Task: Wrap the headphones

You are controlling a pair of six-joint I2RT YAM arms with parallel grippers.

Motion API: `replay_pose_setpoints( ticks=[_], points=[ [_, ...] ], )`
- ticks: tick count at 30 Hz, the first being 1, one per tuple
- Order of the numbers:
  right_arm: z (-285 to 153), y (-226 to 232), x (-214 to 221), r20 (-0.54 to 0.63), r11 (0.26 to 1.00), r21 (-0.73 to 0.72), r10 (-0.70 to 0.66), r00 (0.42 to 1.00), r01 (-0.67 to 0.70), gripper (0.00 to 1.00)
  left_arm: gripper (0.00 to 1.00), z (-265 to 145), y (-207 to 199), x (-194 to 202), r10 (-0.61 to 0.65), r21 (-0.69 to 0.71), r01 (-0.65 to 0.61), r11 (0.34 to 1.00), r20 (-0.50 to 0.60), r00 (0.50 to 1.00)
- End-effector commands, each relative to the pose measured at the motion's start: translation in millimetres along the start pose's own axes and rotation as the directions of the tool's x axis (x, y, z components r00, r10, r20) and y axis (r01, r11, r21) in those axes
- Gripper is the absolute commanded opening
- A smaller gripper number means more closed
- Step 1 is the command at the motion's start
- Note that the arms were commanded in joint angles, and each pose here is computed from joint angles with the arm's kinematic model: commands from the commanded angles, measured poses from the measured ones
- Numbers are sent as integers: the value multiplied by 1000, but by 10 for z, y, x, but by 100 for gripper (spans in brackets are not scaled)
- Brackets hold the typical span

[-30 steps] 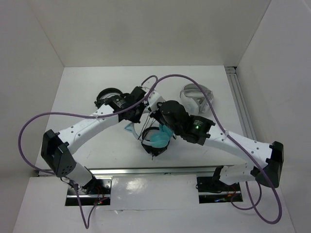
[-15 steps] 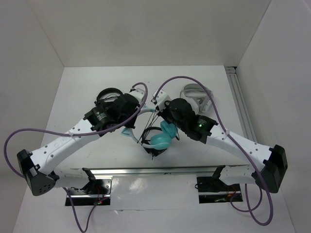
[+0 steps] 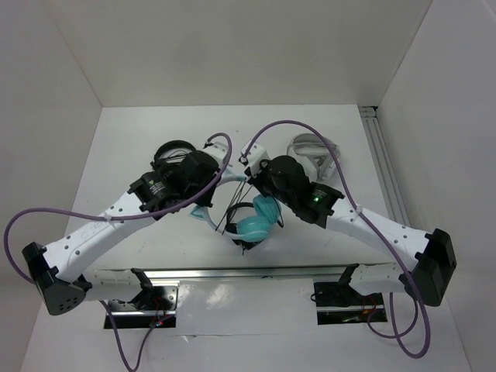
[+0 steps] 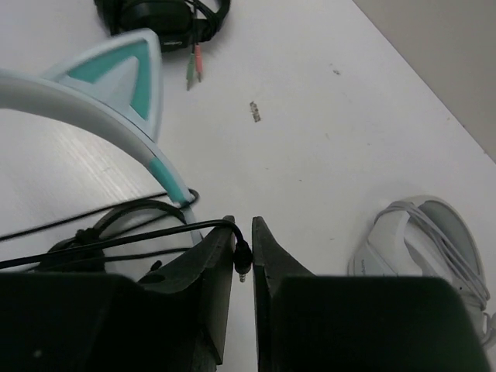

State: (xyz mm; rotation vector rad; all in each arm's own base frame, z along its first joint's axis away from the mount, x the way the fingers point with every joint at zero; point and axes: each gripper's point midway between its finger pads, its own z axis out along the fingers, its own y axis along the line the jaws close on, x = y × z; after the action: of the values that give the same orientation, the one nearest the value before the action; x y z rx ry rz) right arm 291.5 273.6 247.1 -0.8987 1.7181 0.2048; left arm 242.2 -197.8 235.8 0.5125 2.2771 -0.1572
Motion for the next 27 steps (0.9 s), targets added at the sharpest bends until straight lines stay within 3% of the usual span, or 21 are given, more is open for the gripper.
replay_pose_setpoints(
  ticks=[1,6,16,27],
  points=[
    [75,-565,143,-14,972,231,38,999,-33,22,0,-141,89,31,-34,22,36,999,-69,997],
    [176,-724,276,-34,959,272,85,996,-73,31,0,-95,117,-35,-67,53,72,996,-93,993],
    [318,-734,328,-47,963,250,121,992,-105,35,0,-157,-93,36,-13,185,33,982,-109,994],
    [409,-746,440,-86,960,260,130,988,-104,46,0,-194,-4,-2,-28,141,40,989,-81,996]
  ],
)
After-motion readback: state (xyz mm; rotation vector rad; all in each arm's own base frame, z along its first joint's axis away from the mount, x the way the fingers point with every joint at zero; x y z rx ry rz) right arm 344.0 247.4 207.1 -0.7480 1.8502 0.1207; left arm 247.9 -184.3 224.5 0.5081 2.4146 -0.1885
